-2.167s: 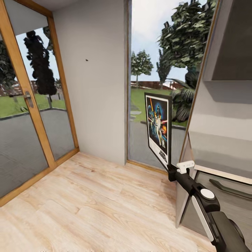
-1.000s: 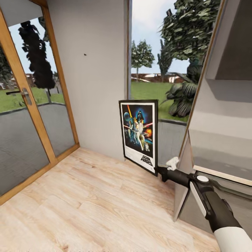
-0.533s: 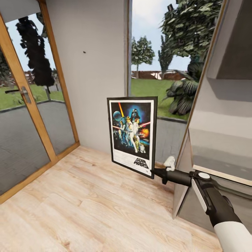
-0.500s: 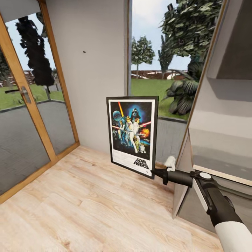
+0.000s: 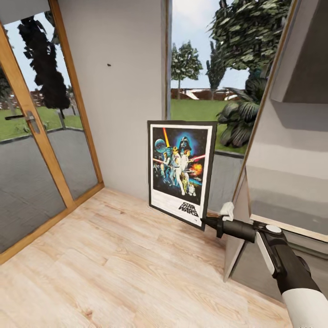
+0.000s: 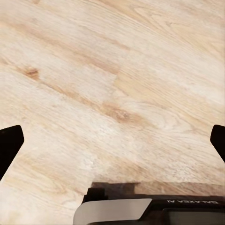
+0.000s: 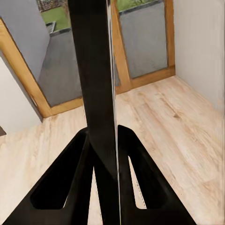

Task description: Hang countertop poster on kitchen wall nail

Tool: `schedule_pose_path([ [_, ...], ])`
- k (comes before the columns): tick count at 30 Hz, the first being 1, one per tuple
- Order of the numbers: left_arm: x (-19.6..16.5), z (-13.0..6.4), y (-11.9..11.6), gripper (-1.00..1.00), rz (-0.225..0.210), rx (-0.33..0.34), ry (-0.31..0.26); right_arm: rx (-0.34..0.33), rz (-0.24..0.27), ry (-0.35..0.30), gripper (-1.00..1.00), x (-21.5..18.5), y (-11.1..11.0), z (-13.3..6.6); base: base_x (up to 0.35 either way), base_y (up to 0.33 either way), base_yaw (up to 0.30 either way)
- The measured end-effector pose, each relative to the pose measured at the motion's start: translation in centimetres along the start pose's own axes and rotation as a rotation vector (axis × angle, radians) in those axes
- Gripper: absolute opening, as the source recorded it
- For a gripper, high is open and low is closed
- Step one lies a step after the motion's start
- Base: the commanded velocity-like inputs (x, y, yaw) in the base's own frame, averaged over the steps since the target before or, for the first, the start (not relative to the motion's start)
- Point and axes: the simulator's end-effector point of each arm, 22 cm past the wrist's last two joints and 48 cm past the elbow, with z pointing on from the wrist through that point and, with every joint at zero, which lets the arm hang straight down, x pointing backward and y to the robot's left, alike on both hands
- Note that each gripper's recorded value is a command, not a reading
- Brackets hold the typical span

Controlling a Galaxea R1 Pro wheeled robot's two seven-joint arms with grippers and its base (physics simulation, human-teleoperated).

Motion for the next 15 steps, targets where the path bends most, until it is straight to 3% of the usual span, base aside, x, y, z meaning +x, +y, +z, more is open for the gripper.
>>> schedule_pose_path([
  [15,-0.5,-1.5,0.0,1.0,0.0,0.0,0.001,0.033,0.015,-0.032,-1.0,-1.9,-0.5,-1.6,0.0,0.0,0.0],
])
